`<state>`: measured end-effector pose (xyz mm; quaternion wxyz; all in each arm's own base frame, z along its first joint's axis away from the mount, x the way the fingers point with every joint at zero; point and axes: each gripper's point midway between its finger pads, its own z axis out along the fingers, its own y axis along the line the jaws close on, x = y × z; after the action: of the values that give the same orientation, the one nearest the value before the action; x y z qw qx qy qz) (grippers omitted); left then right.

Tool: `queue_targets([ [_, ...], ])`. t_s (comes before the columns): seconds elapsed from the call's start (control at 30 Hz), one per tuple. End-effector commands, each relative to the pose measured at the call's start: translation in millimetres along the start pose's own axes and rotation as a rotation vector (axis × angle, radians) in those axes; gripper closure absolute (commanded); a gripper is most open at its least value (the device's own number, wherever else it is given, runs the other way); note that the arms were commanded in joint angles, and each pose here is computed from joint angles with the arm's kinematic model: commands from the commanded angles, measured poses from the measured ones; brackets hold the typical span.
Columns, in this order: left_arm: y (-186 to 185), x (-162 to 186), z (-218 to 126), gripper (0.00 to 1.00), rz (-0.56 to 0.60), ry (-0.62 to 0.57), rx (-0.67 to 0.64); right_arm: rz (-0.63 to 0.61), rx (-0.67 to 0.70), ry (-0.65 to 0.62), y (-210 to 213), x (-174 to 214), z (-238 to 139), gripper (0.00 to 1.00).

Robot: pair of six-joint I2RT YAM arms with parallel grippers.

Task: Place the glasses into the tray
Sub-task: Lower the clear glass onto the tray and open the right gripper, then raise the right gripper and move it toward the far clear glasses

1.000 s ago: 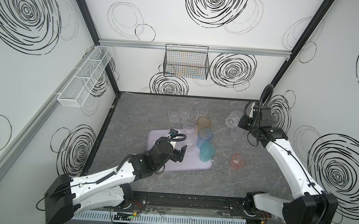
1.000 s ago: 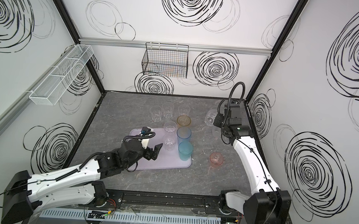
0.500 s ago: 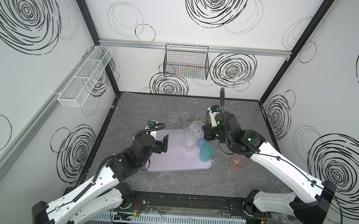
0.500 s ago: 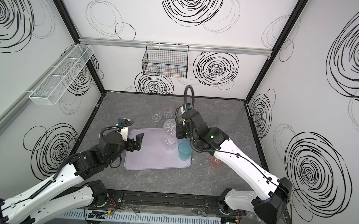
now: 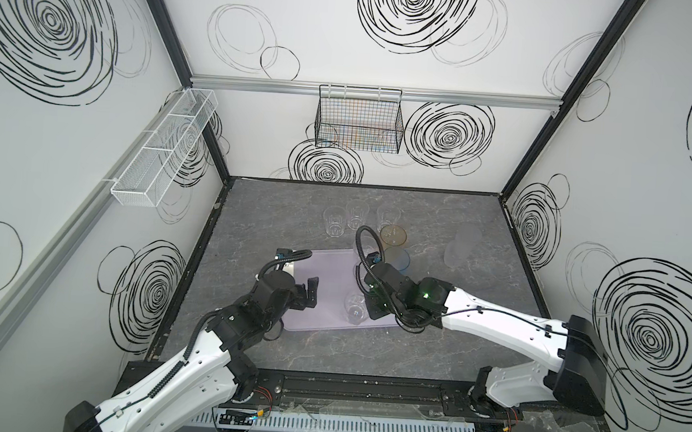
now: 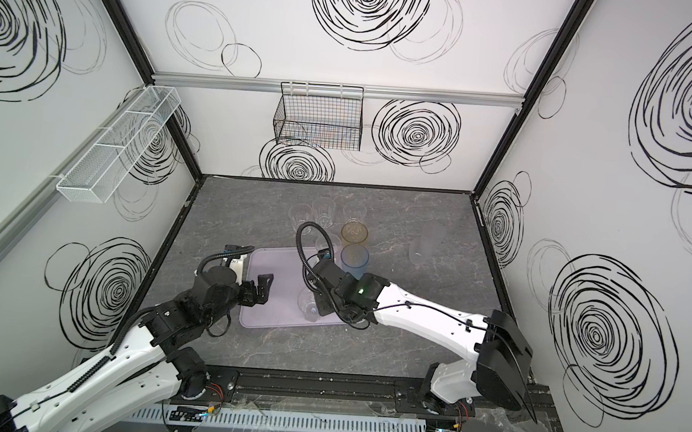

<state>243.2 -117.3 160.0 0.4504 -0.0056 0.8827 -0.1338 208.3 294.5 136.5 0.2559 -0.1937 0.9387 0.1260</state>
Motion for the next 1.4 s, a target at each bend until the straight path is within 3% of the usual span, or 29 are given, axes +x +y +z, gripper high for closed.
queue_targets([
  [0.0,-14.3,-2.9,5.2,0.0,-0.042,-0.027,0.057,0.037,0.075,0.007,-11.5,3.5,14.3,0.96],
  [0.53,-44.3,22.0,20.4,0.0,0.0,0.014,0.116,0.043,0.183,0.001,-52.0,6.1,30.0,0.95],
  [0.7,-48.8,22.6,21.0,0.0,0.005,0.014,0.124,0.031,0.196,0.019,-47.6,8.4,30.1,0.81],
  [0.87,-52.0,24.6,20.8,0.0,0.0,0.011,0.136,0.035,0.198,-0.015,-39.1,-6.6,10.3,0.65],
  [1.13,-59.1,42.8,26.0,0.03,0.021,0.051,0.171,0.074,0.122,-0.087,-24.5,-37.1,-22.4,0.62],
  [1.37,-80.0,74.2,36.3,0.04,0.049,0.109,0.217,0.142,0.145,-0.256,-52.8,-81.0,-53.9,0.62],
])
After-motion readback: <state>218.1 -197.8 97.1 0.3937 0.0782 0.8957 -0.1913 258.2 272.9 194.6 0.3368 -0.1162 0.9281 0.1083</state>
